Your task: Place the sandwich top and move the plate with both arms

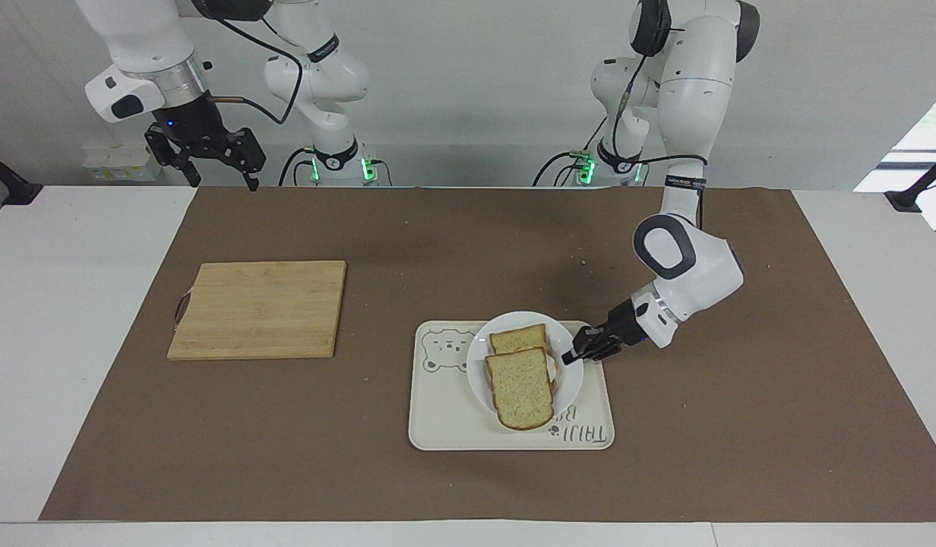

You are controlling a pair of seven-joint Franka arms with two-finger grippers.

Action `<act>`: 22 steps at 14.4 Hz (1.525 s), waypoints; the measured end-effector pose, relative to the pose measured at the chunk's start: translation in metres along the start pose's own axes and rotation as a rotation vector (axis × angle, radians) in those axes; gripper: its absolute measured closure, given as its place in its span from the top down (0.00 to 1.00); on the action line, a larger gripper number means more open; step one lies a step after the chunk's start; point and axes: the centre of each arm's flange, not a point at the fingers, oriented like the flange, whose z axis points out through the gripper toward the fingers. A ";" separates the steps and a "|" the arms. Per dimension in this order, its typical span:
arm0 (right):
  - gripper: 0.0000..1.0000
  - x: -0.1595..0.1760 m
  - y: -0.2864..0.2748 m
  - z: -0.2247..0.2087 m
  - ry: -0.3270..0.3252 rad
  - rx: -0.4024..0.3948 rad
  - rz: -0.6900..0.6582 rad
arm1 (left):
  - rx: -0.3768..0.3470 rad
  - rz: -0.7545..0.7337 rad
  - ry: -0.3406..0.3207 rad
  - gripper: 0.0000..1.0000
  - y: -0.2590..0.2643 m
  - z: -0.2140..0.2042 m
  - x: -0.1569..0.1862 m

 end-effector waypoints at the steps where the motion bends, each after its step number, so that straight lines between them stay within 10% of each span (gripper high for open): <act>1: 1.00 0.000 0.000 0.000 0.000 0.000 0.000 | 0.000 -0.001 -0.002 0.15 0.000 0.001 0.000; 9: 1.00 0.000 0.000 0.000 0.000 0.000 0.000 | 0.093 0.118 0.039 1.00 0.023 -0.054 0.014; 22: 1.00 0.000 0.000 0.000 0.000 0.000 0.001 | 0.626 0.433 -0.173 1.00 0.099 -0.285 0.008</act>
